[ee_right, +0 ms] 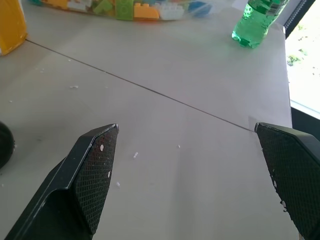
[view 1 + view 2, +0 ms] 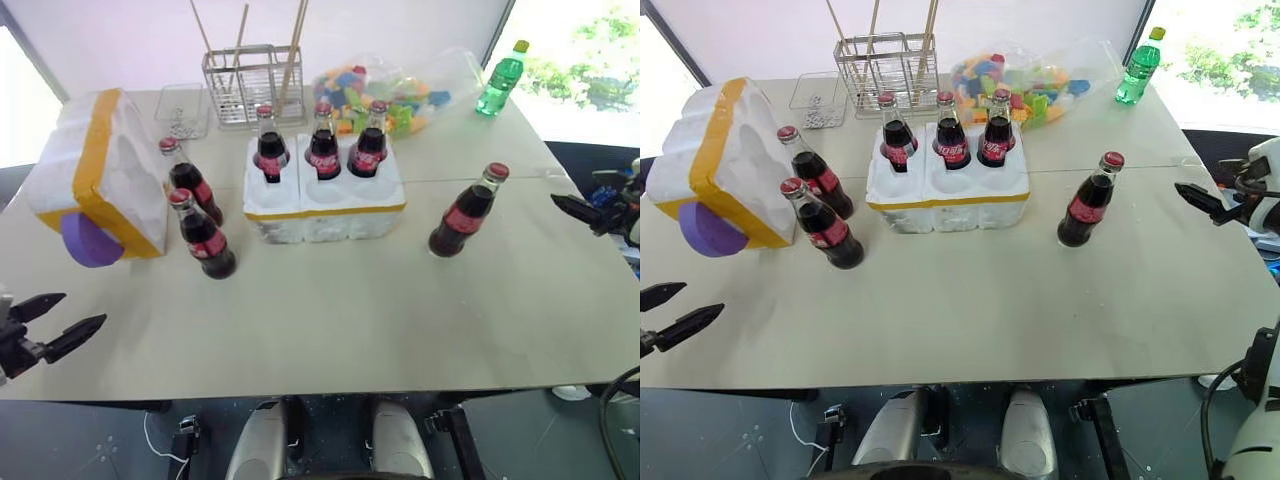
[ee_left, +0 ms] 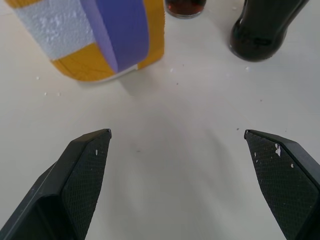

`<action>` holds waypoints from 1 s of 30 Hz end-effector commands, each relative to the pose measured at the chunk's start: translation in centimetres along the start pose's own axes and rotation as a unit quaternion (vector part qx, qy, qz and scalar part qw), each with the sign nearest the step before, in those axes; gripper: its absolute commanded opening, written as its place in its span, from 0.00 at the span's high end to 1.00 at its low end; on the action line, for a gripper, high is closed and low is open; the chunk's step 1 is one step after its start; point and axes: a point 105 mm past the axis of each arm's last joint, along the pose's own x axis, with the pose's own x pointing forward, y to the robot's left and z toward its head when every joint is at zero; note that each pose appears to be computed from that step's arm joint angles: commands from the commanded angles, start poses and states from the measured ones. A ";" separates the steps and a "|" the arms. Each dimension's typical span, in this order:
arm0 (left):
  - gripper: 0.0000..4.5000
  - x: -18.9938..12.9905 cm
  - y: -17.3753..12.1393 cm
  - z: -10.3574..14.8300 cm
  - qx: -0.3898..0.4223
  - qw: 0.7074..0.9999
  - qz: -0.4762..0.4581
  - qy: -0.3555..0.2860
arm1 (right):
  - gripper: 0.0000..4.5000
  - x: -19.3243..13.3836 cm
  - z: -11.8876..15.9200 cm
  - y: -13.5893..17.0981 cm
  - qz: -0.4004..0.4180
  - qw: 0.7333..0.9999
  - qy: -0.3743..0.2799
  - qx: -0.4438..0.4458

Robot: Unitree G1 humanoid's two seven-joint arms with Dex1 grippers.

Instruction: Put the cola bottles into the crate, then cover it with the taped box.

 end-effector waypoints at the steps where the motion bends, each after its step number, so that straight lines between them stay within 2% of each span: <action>1: 0.01 -0.4 -0.1 0.8 0.011 1.000 0.005 -0.014 | 0.00 0.3 1.5 0.0 0.000 1.000 -0.023 -0.016; 13: 0.01 0.0 0.4 1.1 0.006 1.000 0.009 -0.022 | 0.00 -0.1 1.2 0.0 0.002 1.000 -0.024 -0.008; 19: 0.01 0.2 0.3 2.1 0.005 0.999 -0.010 -0.034 | 0.00 -0.9 2.0 -0.7 0.005 1.000 -0.023 -0.003; 22: 0.01 0.5 0.0 2.5 0.018 0.999 -0.027 -0.030 | 0.00 -1.5 4.1 -1.4 0.008 0.999 -0.032 0.009; 26: 0.01 1.1 -2.0 4.6 0.013 0.995 -0.091 -0.049 | 0.00 -2.0 8.6 -1.0 0.057 0.997 -0.052 -0.030; 30: 0.01 2.0 -5.5 6.4 0.028 0.984 -0.168 -0.052 | 0.00 -2.5 15.3 1.1 0.153 0.981 -0.112 -0.041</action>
